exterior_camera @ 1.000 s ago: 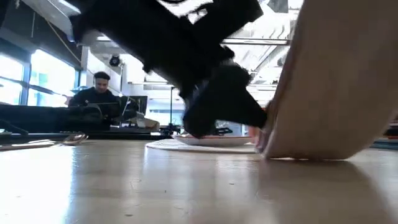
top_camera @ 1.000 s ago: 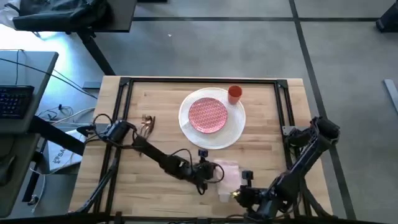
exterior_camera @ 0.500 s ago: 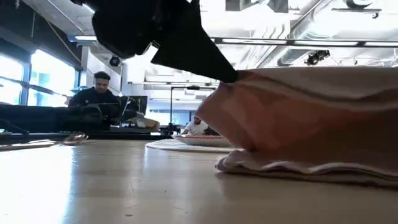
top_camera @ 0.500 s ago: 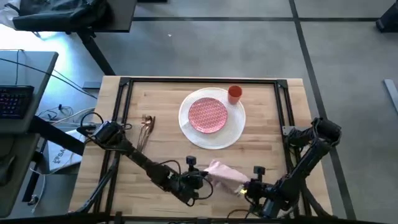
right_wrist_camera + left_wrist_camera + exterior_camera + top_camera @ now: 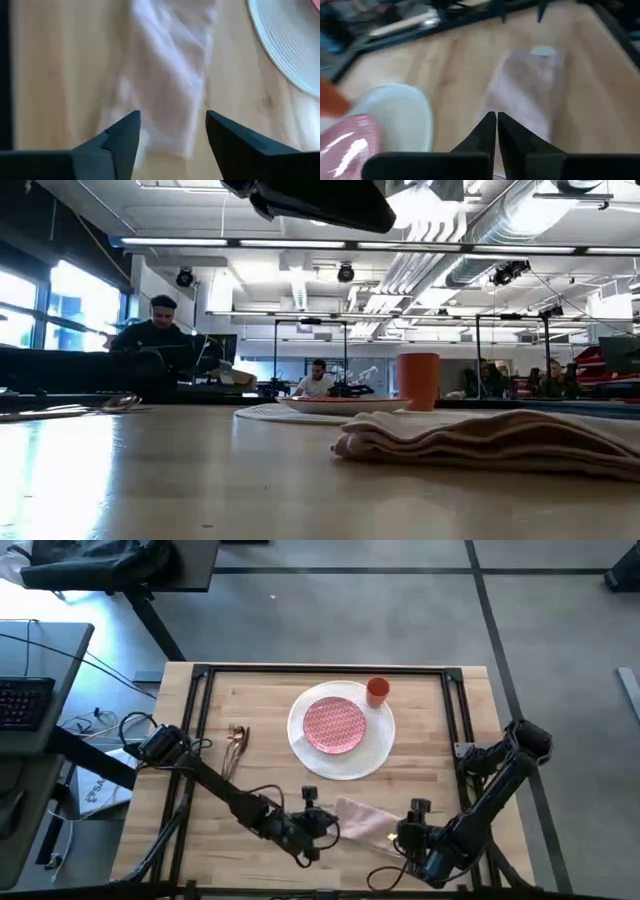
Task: Set table place
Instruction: Fold the napkin
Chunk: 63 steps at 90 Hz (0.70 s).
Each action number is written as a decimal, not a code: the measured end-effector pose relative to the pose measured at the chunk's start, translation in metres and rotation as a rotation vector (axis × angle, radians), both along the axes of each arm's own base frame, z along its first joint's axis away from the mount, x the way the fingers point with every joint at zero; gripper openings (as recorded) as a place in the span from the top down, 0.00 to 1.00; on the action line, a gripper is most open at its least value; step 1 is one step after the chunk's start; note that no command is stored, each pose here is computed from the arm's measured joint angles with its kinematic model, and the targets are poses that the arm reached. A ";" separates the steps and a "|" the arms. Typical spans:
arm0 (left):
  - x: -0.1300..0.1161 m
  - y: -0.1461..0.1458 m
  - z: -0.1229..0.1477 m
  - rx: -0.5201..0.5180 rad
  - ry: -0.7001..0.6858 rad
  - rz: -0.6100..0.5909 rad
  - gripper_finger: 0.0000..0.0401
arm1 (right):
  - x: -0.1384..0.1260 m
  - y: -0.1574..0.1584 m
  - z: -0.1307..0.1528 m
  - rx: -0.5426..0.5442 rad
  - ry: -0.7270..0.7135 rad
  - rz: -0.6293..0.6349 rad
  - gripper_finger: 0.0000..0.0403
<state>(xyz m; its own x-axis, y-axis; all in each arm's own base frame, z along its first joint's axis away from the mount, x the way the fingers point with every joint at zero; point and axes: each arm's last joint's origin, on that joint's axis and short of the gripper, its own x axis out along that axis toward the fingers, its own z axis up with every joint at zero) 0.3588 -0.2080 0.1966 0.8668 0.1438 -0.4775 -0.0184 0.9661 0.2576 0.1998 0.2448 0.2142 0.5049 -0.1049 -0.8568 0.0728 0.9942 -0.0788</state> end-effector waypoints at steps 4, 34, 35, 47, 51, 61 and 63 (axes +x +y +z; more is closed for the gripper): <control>0.001 0.001 -0.001 -0.018 0.009 -0.006 1.00 | 0.006 0.004 -0.003 0.032 -0.043 0.028 0.48; -0.001 0.002 -0.009 -0.004 0.048 0.016 1.00 | 0.065 -0.003 -0.051 0.023 -0.156 0.057 0.58; -0.001 0.002 -0.009 -0.004 0.049 0.016 1.00 | 0.066 -0.004 -0.053 0.020 -0.152 0.063 0.58; -0.002 0.002 -0.010 -0.013 0.058 0.030 1.00 | 0.084 -0.008 -0.073 0.025 -0.134 0.095 0.64; -0.002 0.003 -0.011 -0.016 0.068 0.037 1.00 | 0.087 -0.010 -0.079 0.014 -0.121 0.087 0.67; -0.003 0.002 -0.011 -0.021 0.070 0.040 1.00 | 0.094 -0.017 -0.086 0.009 -0.100 0.067 0.74; -0.003 0.002 -0.011 -0.022 0.069 0.041 1.00 | 0.095 -0.018 -0.087 0.012 -0.095 0.067 0.76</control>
<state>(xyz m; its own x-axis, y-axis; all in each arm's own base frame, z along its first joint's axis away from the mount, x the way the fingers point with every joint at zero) 0.3558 -0.2060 0.1857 0.8254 0.1672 -0.5393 -0.0405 0.9702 0.2388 0.2946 0.2265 0.1274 0.5896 -0.0582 -0.8056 0.0129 0.9980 -0.0626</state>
